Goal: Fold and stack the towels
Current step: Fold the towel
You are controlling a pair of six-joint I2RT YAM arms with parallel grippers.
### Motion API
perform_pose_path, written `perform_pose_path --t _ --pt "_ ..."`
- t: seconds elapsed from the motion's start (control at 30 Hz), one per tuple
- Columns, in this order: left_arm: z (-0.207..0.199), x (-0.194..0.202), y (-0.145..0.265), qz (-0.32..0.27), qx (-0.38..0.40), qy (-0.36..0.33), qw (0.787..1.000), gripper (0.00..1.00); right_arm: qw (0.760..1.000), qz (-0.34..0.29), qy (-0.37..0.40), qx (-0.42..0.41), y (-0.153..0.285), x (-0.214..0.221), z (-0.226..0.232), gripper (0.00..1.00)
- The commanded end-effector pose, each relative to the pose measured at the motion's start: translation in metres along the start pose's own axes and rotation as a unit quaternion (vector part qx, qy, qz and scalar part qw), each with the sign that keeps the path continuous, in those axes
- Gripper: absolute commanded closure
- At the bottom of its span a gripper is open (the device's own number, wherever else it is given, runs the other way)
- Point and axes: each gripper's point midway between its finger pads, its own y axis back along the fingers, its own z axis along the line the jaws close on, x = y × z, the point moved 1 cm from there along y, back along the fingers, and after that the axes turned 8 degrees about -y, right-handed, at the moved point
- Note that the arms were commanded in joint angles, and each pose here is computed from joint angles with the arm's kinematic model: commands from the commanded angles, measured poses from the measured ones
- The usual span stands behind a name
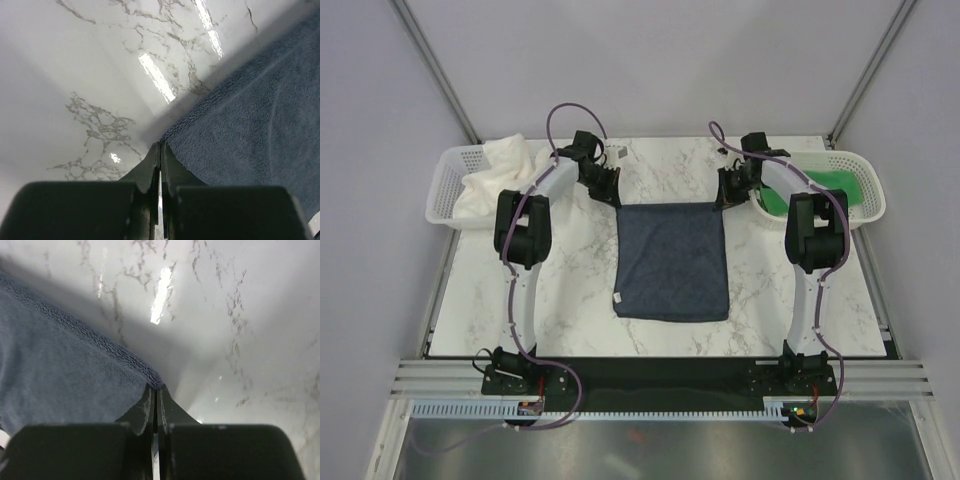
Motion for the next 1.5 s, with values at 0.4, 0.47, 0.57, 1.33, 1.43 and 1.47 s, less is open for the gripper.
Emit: perform_pose_path --t 0.4,0.47,0.57,1.33,1.43,1.47 --pt "-0.098 -0.04 0.192 -0.143 -0.121 -0.04 0.981 0.98 0.97 -0.228 0.08 -0.011 0.182 0.017 0.144 1.0" --pt "-0.13 -0.033 0.227 -0.179 -0.127 -0.064 0.974 0.98 0.963 -0.254 0.09 -0.019 0.213 0.037 0.162 1.0" --pt "-0.174 -0.023 0.272 -0.23 -0.132 -0.098 0.959 0.98 0.95 -0.294 0.099 -0.045 0.256 0.066 0.18 1.0" --pt "-0.149 -0.041 0.261 -0.151 -0.24 -0.045 0.958 0.98 0.924 -0.358 0.085 -0.106 0.233 0.038 0.194 1.0" --pt "-0.105 -0.07 0.239 -0.16 -0.252 -0.032 0.954 0.98 0.929 -0.35 0.086 -0.082 0.188 0.004 0.177 1.0" --pt "-0.078 -0.071 0.216 -0.136 -0.26 -0.021 0.956 0.98 0.932 -0.345 0.081 -0.078 0.176 -0.004 0.171 1.0"
